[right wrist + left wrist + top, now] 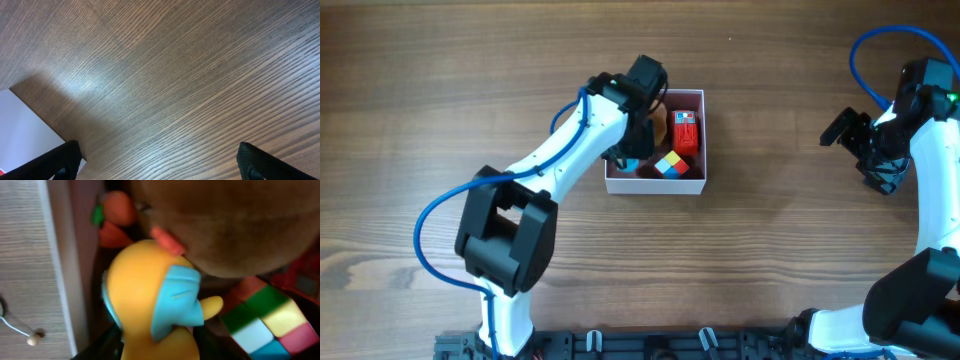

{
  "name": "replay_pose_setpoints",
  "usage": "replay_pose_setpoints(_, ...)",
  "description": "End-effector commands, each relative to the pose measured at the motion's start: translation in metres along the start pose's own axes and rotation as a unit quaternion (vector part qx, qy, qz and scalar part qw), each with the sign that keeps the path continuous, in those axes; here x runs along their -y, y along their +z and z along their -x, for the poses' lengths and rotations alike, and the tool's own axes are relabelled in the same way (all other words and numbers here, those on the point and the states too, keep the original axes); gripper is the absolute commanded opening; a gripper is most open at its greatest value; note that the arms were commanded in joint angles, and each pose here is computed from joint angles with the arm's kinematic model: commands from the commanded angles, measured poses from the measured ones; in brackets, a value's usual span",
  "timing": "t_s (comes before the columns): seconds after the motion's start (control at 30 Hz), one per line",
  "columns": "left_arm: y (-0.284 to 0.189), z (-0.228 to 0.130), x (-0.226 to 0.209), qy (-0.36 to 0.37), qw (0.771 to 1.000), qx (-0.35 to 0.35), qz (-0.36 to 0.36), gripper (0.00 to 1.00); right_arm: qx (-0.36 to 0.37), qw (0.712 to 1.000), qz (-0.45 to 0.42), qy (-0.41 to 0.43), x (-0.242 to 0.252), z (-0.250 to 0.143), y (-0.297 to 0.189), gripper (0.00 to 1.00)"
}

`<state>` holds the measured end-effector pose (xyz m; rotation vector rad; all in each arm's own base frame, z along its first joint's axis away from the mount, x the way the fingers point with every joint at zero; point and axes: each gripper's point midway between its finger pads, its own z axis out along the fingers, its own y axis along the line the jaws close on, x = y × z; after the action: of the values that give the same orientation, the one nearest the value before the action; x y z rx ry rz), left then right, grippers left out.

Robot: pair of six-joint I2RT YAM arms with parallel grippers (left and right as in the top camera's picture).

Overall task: Pack container
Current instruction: 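Place the duck into the box's left side and release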

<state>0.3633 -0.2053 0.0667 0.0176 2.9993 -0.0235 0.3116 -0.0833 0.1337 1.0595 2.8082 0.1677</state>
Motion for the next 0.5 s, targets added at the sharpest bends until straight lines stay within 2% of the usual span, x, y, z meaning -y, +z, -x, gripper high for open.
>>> replay_pose_setpoints(0.0, -0.003, 0.004, -0.01, -0.009, 1.0, 0.005, 0.011, 0.51, -0.003, 1.0, 0.008, -0.009, -0.003, 0.001, -0.001, 0.99)
replay_pose_setpoints(0.23, -0.049, 0.009, -0.009, -0.013, 0.999, 0.042, -0.016, 0.71, -0.002, 1.0, 0.008, -0.009, -0.003, 0.001, -0.001, 1.0)
replay_pose_setpoints(0.33, -0.078, 0.012, -0.006, -0.014, 0.997, 0.071, -0.042, 0.76, -0.002, 1.0, 0.008, -0.009, -0.003, 0.001, -0.001, 1.0)
replay_pose_setpoints(0.47, -0.124, 0.012, -0.008, -0.017, 0.99, 0.119, -0.071, 0.77, -0.002, 1.0, 0.008, -0.009, -0.003, 0.001, -0.001, 1.0)
